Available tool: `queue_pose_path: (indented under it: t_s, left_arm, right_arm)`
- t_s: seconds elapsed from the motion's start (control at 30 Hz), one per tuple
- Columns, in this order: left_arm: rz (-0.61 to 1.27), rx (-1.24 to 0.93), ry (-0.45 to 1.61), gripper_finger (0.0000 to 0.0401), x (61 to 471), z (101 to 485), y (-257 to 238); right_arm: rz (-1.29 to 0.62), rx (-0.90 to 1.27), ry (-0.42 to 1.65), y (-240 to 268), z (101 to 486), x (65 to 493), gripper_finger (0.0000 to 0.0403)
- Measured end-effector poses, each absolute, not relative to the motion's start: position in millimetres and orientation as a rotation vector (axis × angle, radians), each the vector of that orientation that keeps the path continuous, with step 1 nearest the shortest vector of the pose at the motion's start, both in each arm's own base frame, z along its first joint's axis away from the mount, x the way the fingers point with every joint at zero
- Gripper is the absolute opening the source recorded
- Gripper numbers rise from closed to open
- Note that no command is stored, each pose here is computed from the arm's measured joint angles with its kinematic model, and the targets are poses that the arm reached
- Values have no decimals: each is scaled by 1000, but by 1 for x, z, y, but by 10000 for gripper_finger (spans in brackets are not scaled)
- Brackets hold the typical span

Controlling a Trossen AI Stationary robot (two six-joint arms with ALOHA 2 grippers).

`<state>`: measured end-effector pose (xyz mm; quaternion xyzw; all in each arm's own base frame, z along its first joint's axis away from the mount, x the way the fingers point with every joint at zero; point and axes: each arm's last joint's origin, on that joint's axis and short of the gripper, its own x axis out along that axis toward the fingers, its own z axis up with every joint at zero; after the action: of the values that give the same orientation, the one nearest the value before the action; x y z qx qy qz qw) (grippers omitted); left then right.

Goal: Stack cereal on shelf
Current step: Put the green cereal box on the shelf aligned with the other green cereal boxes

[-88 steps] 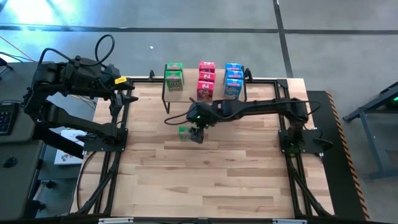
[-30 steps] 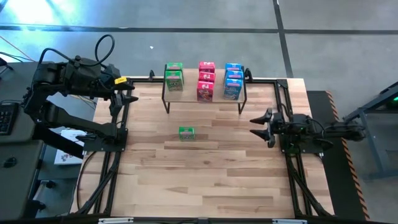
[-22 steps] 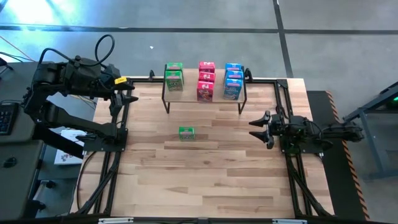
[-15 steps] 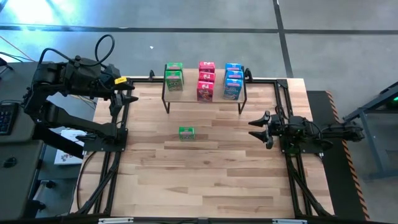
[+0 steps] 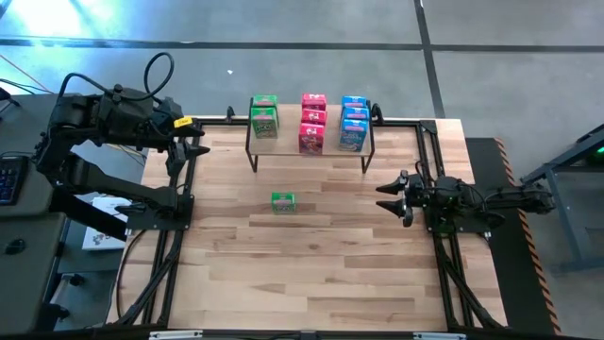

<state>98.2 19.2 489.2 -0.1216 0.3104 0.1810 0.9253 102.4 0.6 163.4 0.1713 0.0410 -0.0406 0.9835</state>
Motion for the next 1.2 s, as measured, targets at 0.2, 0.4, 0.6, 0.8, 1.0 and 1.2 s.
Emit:
queue_pose_path:
  t_s: [0.2,0.4,0.6,0.8,1.0,1.2]
  left_arm:
    - [371,-249,637,237,98,489,19]
    - [371,-249,637,237,98,489,19]
    - [371,-245,636,237,98,489,19]
    - [365,-178,559,237,108,496,21]
    - [358,-179,456,237,127,504,24]
    - [334,-97,430,237,148,506,27]
  right_arm:
    - [-80,344,84,1,163,102,244]
    - [-80,344,84,1,163,102,244]
    - [-80,344,84,1,163,102,244]
    - [-80,344,84,1,163,102,244]
    - [-80,344,84,1,163,102,244]
    - [-80,344,84,1,163,102,244]
